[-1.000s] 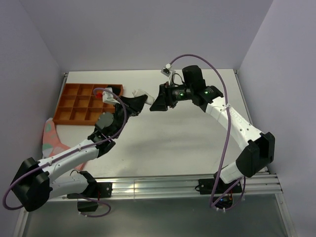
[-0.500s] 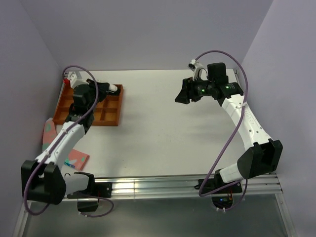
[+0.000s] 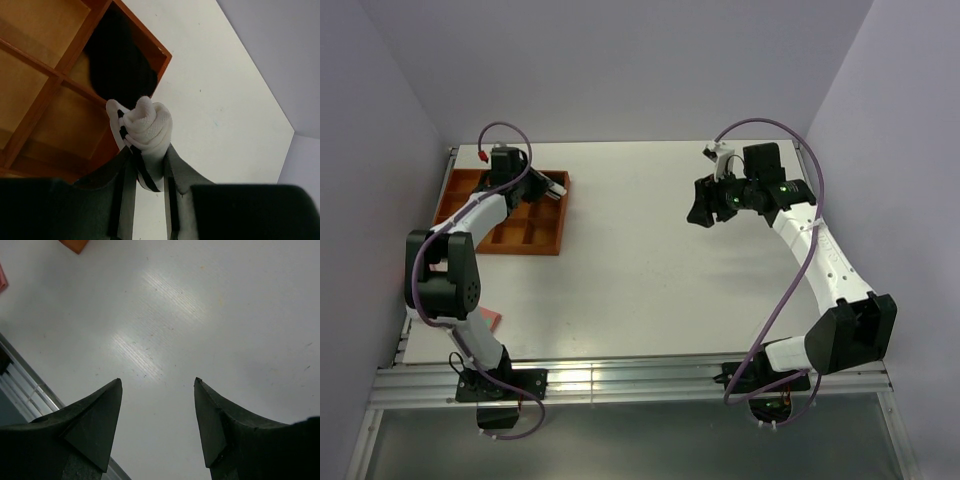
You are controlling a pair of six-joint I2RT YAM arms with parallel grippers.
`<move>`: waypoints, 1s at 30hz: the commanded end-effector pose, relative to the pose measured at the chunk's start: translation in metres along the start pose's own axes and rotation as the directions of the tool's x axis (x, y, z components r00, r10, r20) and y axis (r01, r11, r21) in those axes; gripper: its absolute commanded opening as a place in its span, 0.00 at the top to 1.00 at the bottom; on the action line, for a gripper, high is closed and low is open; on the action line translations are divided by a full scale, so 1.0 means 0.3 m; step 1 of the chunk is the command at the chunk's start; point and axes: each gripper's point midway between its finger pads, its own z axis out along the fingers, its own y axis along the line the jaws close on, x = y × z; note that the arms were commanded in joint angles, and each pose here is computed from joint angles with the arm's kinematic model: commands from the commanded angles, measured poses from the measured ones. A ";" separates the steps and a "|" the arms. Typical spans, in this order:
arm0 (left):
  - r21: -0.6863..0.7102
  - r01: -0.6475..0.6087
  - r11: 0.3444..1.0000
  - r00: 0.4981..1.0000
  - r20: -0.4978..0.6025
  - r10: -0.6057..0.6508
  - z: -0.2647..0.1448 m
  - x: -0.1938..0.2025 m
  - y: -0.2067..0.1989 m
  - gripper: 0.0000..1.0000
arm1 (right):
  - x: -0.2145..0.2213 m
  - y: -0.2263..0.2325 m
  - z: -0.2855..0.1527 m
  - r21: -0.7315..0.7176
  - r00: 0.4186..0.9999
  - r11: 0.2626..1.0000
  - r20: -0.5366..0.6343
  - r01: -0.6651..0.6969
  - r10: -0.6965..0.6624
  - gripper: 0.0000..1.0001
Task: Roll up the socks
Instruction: Place the sock in the storage box.
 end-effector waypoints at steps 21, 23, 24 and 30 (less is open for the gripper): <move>-0.177 0.140 0.974 0.978 -0.127 -0.163 0.118 0.095 0.216 1.00 | 0.049 -0.039 -0.004 0.034 0.998 0.998 -0.002 0.060 -0.060 0.34; -0.192 0.156 0.969 0.975 -0.126 -0.182 0.123 0.091 0.237 1.00 | 0.056 -0.039 -0.001 0.030 0.998 0.998 -0.004 0.057 -0.057 0.34; -0.214 0.156 0.964 0.973 -0.132 -0.187 0.124 0.096 0.253 1.00 | 0.060 -0.039 0.000 0.029 0.998 0.998 -0.007 0.057 -0.056 0.34; -0.298 0.124 0.946 0.975 -0.142 -0.173 0.148 0.098 0.314 1.00 | 0.070 -0.044 0.004 0.029 0.998 0.998 -0.014 0.060 -0.060 0.34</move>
